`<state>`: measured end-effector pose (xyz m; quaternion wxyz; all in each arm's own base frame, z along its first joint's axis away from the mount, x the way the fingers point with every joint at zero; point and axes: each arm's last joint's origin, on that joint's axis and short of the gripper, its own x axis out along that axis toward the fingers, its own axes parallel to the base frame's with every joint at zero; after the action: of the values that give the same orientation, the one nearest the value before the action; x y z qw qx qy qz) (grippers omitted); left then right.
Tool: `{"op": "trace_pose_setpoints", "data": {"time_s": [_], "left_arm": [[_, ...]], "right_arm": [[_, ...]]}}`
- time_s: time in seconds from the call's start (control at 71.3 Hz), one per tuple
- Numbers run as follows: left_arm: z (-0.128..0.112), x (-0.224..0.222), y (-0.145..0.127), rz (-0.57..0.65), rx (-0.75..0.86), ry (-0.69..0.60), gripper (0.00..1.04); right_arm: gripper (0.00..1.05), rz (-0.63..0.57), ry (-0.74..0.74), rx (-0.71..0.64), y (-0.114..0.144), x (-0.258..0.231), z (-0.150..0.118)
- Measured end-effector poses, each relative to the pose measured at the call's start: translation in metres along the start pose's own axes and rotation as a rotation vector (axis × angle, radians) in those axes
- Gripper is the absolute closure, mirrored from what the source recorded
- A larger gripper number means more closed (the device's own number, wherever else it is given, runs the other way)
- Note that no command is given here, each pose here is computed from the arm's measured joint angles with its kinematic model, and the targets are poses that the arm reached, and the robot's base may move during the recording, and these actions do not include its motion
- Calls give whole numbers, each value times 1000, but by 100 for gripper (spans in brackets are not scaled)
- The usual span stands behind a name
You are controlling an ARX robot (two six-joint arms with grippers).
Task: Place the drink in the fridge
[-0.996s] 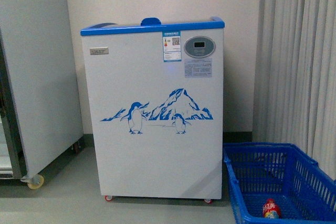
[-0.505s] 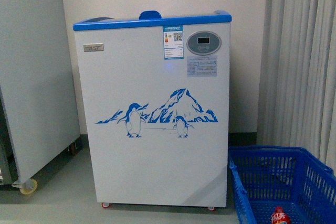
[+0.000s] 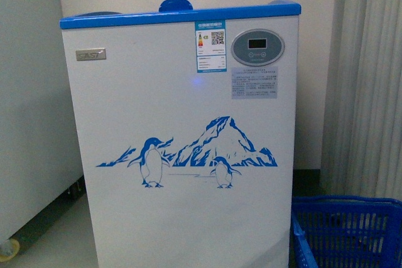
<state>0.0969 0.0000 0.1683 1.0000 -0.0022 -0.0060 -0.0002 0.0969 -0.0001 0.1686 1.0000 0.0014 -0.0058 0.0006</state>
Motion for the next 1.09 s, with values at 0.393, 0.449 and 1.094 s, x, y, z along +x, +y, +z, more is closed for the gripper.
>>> {"op": "trace_pose_setpoints", "data": {"time_s": [0.393, 0.449, 1.094], "left_arm": [[0, 0, 0, 0, 0, 0, 8], [0, 0, 0, 1, 0, 0, 8], [0, 0, 0, 0, 0, 0, 8]], "right_arm": [[8, 0, 0, 0, 0, 0, 0], [8, 0, 0, 0, 0, 0, 0], [8, -240, 491, 93, -9, 10, 0]]}}
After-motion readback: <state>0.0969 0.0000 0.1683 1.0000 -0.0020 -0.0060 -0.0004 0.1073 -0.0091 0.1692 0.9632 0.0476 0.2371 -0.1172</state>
